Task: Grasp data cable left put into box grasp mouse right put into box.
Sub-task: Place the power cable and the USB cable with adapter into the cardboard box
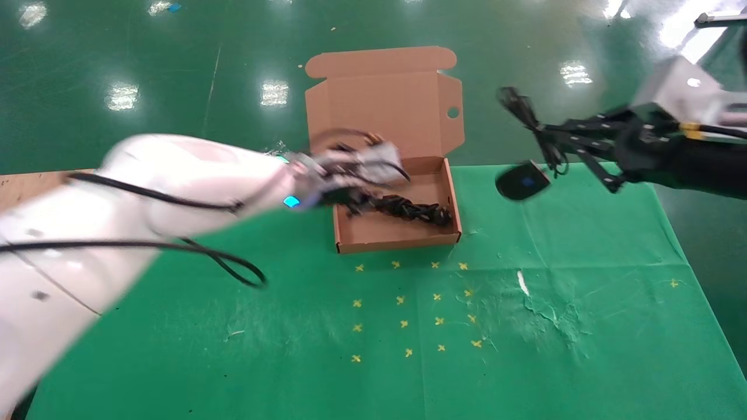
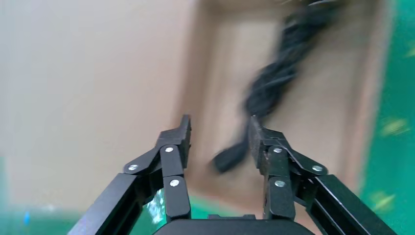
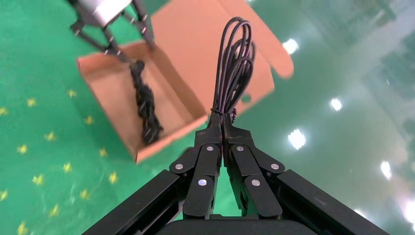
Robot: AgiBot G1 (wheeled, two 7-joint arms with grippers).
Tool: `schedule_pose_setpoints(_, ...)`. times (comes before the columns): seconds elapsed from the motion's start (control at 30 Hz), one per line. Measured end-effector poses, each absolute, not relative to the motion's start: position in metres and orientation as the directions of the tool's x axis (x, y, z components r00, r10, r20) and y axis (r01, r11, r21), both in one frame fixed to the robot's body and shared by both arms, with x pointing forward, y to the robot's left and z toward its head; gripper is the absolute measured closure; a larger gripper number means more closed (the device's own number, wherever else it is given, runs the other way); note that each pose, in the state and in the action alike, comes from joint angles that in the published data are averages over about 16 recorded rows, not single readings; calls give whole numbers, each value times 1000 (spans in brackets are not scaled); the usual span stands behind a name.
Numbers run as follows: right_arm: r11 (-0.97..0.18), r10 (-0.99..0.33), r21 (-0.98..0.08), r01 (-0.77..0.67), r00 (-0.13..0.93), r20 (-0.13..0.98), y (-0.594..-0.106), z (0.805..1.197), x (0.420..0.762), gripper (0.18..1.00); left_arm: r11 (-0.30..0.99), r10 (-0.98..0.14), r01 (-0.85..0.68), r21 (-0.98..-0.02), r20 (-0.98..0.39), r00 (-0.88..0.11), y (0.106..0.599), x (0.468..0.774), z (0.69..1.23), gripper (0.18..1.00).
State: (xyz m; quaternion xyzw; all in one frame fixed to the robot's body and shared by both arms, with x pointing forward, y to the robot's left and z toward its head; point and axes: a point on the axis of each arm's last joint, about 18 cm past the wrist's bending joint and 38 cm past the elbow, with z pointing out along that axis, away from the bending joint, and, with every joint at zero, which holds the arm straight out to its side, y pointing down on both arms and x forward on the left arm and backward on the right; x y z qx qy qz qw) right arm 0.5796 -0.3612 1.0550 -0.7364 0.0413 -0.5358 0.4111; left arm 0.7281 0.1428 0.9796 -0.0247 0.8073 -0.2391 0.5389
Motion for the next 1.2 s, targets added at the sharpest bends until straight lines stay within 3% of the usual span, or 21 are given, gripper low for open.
schedule_pose_setpoints(0.33,-638,-387,-617,460,501,774,-286,1054,634,988,870,-408,130,-475,-844,-349,214,710,1006,557)
schedule_pose_setpoints(0.77,-607,-336,-671,427,627,703,-223,1005,699,988,872,-420,113,-477,-846,-328,216,699,1005,301)
schedule_pose_setpoints(1.2,-625,-361,-682,381,633,685,-222,986,719,977,873,-420,110,-475,-848,-323,217,698,1004,195)
